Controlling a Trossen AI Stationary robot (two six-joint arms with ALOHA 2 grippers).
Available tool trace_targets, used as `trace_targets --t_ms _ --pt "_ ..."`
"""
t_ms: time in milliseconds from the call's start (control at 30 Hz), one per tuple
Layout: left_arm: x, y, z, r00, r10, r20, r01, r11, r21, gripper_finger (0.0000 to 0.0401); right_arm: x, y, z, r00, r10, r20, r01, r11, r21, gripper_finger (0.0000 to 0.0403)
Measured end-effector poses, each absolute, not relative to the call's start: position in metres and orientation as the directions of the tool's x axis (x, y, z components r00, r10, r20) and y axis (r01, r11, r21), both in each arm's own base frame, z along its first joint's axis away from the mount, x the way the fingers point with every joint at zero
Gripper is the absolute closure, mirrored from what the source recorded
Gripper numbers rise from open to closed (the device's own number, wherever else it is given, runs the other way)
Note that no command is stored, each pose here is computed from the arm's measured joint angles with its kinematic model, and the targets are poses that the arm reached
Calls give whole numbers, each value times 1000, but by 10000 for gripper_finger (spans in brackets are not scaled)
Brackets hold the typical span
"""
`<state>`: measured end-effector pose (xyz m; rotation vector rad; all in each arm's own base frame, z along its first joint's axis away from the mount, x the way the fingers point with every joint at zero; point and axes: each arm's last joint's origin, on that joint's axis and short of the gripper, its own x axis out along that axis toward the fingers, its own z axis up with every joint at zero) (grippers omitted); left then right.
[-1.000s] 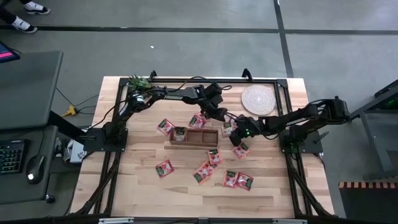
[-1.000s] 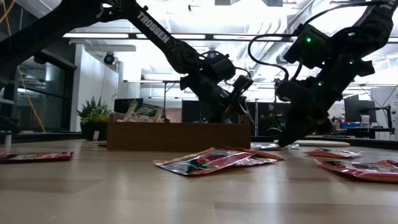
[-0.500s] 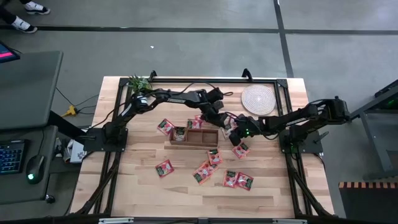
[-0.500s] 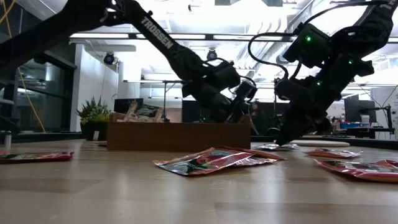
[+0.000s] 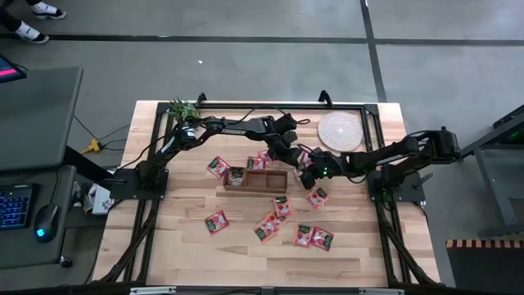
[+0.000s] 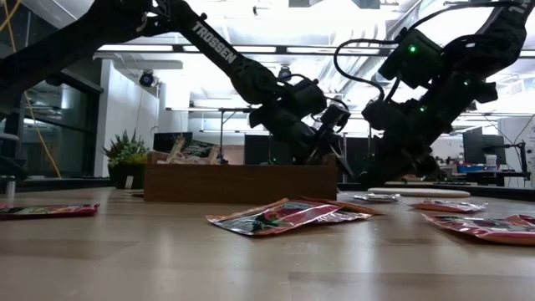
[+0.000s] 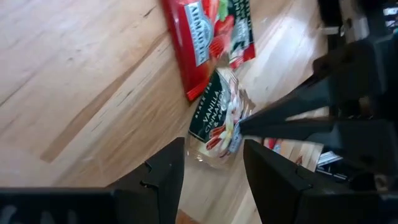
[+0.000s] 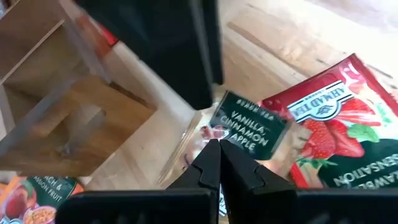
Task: Pick & Place Tea
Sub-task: Put the brown tea bag into the left section of the brown wooden organizer
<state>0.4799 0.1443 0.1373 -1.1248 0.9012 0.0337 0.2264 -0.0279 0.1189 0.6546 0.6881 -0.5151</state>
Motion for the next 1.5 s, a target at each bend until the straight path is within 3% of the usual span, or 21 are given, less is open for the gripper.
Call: trace_targets --t_ms 500,900,1100,1500 --pt "478 144 137 646 -407 -646 -449 482 -753 238 226 -21 124 689 -136 -712 599 659 454 403" --pt "478 144 137 647 -409 -644 -444 484 -754 238 212 -11 133 643 -122 -756 620 662 421 403" --pt "478 144 138 647 -409 -644 -445 484 -754 238 207 -11 126 574 -123 -810 652 666 361 403" --pt "478 144 138 646 -408 -645 -441 490 -752 238 210 -11 116 544 -125 -830 656 679 329 403"
